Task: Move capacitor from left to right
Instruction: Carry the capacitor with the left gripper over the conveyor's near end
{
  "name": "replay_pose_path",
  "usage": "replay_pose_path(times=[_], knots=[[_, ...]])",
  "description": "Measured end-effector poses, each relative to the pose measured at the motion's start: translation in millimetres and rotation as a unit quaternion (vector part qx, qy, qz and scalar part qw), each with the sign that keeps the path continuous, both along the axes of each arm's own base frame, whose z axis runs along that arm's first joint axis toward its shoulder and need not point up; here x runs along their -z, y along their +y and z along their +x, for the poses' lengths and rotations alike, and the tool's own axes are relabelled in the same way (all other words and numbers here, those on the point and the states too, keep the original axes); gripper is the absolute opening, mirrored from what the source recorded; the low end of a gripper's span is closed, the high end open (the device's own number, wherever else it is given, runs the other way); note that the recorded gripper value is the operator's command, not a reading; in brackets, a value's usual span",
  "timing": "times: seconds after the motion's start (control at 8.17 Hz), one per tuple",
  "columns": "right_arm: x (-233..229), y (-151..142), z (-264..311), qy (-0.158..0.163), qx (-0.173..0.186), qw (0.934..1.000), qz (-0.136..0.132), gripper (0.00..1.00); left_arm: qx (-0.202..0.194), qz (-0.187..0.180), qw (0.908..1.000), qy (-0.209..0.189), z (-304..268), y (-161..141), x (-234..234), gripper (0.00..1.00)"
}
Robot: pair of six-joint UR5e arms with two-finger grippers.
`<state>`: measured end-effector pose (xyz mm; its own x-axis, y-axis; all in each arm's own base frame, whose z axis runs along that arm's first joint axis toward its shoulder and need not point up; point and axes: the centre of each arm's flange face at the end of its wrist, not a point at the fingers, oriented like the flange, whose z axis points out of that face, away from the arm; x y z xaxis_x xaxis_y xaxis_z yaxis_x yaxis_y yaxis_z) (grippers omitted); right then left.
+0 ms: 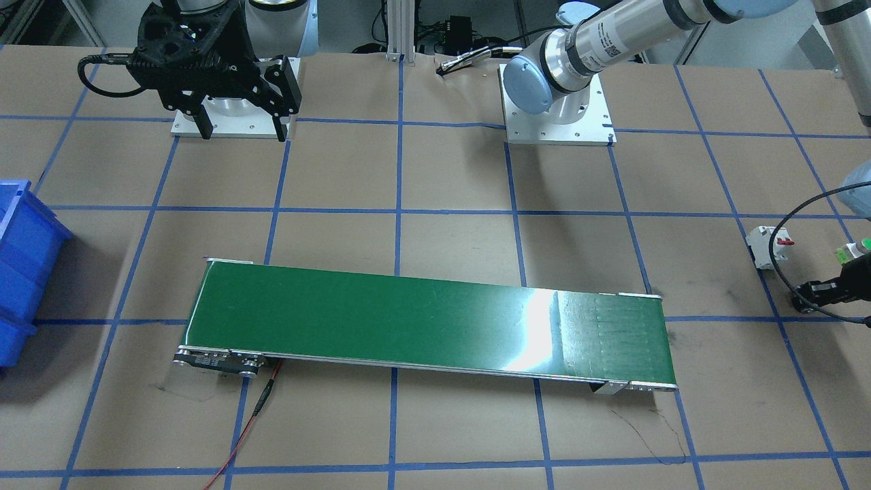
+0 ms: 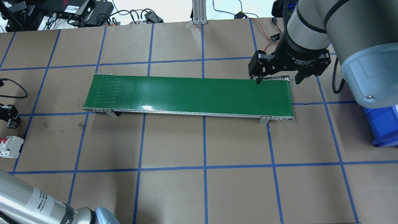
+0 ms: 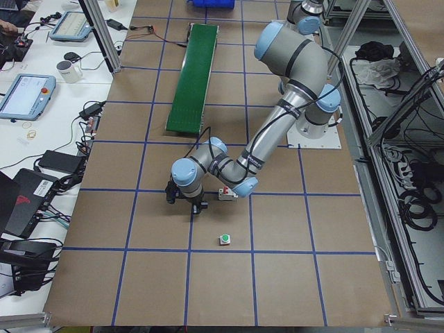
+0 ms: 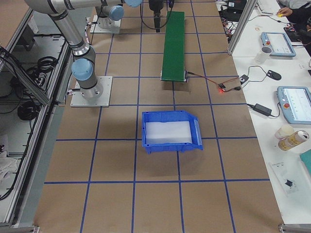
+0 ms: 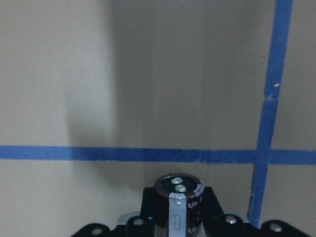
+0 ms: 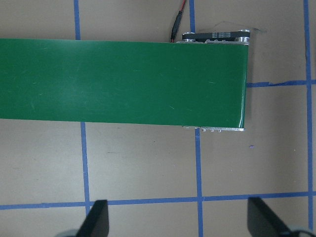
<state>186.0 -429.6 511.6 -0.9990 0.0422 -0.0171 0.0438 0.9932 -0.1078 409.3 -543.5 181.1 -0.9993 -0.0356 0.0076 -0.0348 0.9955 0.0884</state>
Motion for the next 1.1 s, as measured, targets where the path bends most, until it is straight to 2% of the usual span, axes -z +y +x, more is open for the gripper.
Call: replay_pose_path(times=[0.12,0.37,0.61,0.86,1.1], knots=[[0,0,0,0.0,0.0,1.0,0.0,1.0,0.0,0.005,1.0,0.004,-1,2,-4,0.0],[0,0,0,0.0,0.0,1.0,0.0,1.0,-0.002,0.018,0.9996,0.02,-7,6,-25,0.0],[0,0,0,0.0,0.0,1.0,0.0,1.0,-0.007,-0.004,0.9998,0.018,-33,-1,-71,0.0],[0,0,0,0.0,0.0,1.0,0.0,1.0,0.005,-0.023,0.9997,0.01,-108,-35,-112,0.0],[0,0,0,0.0,0.0,1.0,0.0,1.0,0.019,-0.023,0.9995,0.009,-210,-69,-126,0.0]])
